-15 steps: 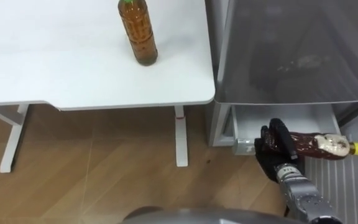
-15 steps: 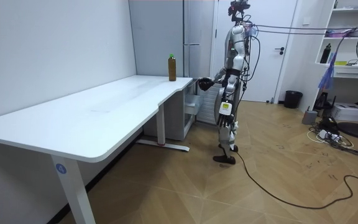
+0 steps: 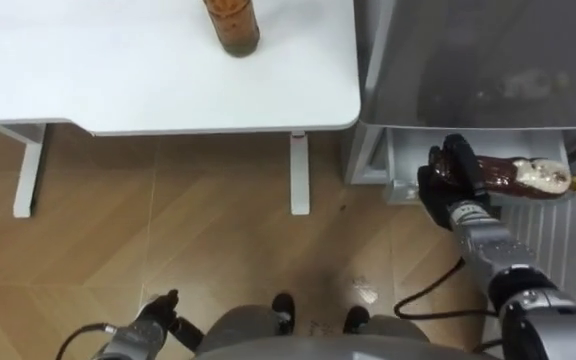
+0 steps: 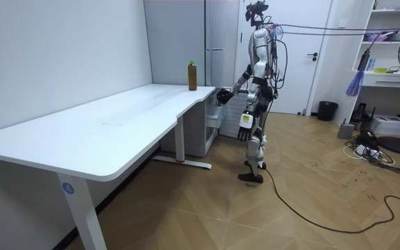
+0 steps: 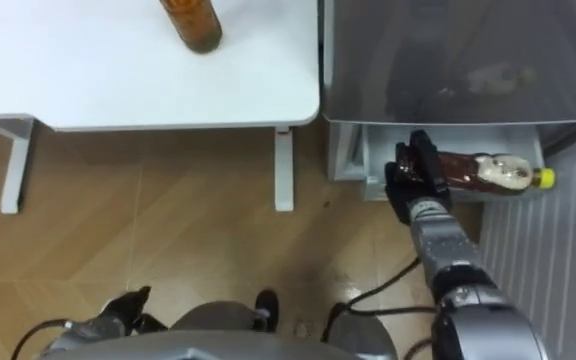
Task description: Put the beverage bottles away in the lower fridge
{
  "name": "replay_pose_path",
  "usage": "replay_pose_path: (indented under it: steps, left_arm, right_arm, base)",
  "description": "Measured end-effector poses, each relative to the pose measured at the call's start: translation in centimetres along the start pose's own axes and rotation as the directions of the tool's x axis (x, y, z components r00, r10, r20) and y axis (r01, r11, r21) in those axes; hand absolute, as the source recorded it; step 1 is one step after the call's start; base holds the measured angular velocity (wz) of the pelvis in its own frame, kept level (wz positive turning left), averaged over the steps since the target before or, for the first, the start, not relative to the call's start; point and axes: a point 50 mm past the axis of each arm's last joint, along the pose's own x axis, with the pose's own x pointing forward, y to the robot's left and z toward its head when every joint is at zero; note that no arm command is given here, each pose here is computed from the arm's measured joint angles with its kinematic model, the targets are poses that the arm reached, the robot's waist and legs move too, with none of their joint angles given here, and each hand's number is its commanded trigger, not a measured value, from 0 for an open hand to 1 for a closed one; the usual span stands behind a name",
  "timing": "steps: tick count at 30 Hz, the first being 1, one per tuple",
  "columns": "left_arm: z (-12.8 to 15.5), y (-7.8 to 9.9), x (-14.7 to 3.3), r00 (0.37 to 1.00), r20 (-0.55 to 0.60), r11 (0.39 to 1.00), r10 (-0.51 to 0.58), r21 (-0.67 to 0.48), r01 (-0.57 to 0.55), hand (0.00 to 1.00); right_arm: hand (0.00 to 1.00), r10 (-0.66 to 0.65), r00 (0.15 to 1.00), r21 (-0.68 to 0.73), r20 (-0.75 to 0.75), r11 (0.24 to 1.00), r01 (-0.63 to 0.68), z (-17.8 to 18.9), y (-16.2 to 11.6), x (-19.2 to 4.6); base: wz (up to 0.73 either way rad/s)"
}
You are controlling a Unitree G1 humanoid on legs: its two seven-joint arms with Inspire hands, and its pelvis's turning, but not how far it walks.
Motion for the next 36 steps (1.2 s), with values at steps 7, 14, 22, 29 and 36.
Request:
replay_pose_path:
  steps: [7, 14, 22, 29, 36]
  left_arm:
    - [1.3, 0.5, 0.1, 0.998, 0.055, 0.999, 0.021, -0.046, -0.018, 0.00]
    - [3.0, 1.3, 0.2, 0.995, 0.089, 0.998, 0.046, -0.057, -0.041, 0.00]
    - [3.4, 1.9, 0.2, 0.992, 0.106, 0.995, 0.075, -0.072, -0.067, 0.00]
    - [2.5, 3.2, 0.1, 0.990, 0.084, 0.993, 0.109, -0.063, -0.104, 0.00]
    - [2.0, 3.3, 0.1, 0.990, 0.066, 0.991, 0.123, -0.061, -0.119, 0.00]
  right_arm:
    - [1.00, 0.015, 0.998, 0.001, 0.065, 1.000, -0.015, 2.8, 2.7, 0.7]
    - [1.00, 0.063, 0.988, 0.024, 0.141, 0.997, -0.068, 6.5, 5.7, 0.5]
    - [1.00, 0.076, 0.984, 0.042, 0.162, 0.996, -0.084, 7.4, 8.6, 0.6]
    - [1.00, 0.067, 0.983, 0.046, 0.173, 0.996, -0.076, 7.8, 9.8, 0.5]
    - [1.00, 0.060, 0.983, 0.053, 0.176, 0.996, -0.070, 8.0, 9.8, 0.5]
  base:
    - [-0.02]
    - [-0.05]
    - [0.03]
    - [0.00]
    - [0.06]
